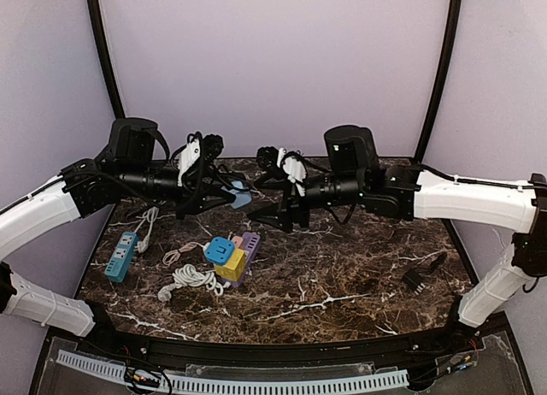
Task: Insert the plug
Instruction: Adjust the plug.
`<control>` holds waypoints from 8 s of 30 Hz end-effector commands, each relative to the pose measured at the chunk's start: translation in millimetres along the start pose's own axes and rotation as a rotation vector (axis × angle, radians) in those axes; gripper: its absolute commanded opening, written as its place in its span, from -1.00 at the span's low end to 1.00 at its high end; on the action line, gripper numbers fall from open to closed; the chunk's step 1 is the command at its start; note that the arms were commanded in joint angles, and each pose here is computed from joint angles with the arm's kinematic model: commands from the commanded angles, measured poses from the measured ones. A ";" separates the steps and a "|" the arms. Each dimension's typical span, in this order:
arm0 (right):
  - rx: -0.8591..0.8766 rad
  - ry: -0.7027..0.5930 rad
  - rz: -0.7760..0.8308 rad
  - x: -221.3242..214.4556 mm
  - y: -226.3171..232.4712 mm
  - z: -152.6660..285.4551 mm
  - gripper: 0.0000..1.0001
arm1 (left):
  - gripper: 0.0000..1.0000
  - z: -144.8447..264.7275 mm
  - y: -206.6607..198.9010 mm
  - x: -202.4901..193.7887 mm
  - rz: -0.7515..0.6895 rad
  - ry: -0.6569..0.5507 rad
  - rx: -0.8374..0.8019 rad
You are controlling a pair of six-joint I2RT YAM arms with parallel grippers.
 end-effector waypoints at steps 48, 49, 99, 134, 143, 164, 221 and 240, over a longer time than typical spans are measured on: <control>0.021 -0.584 -0.206 89.3 7.0 59.2 -1.00 | 0.49 12.0 -15.2 21.8 0.105 -0.217 -0.021; 0.005 -0.637 -0.198 90.1 10.5 63.9 -1.00 | 0.46 12.0 -12.8 31.0 0.148 -0.254 -0.036; -0.121 -0.220 -0.044 29.6 24.8 77.6 0.97 | -0.99 -2.5 -19.7 5.6 -0.212 -0.034 0.035; 0.227 0.075 -0.252 -24.2 30.7 0.7 0.97 | -0.99 -24.4 -68.8 -42.4 -0.008 0.416 -0.262; 0.231 0.170 -0.355 -65.4 25.8 -24.5 0.97 | -0.99 -26.3 -58.2 -36.8 0.088 0.402 -0.241; 0.325 0.077 -0.375 -65.3 20.0 -63.0 0.03 | -0.99 -29.3 -41.1 -19.4 0.081 0.306 -0.250; 0.196 -0.369 -0.353 -9.5 10.9 30.8 0.97 | -0.99 -33.8 -27.4 17.7 0.108 0.127 -0.221; 0.294 -0.331 -0.350 -6.5 14.6 6.3 -0.31 | -0.99 -30.8 -47.2 -0.8 -0.015 0.184 -0.299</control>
Point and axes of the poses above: each gripper's point midway between its finger pads, its own z axis back along the fingers, its own y axis along the line the jaws close on, x = y × z, the point moved 2 cm from there along z, back along the fingers, and after that the axes turned 14 degrees about -z, right-handed, at the moved point
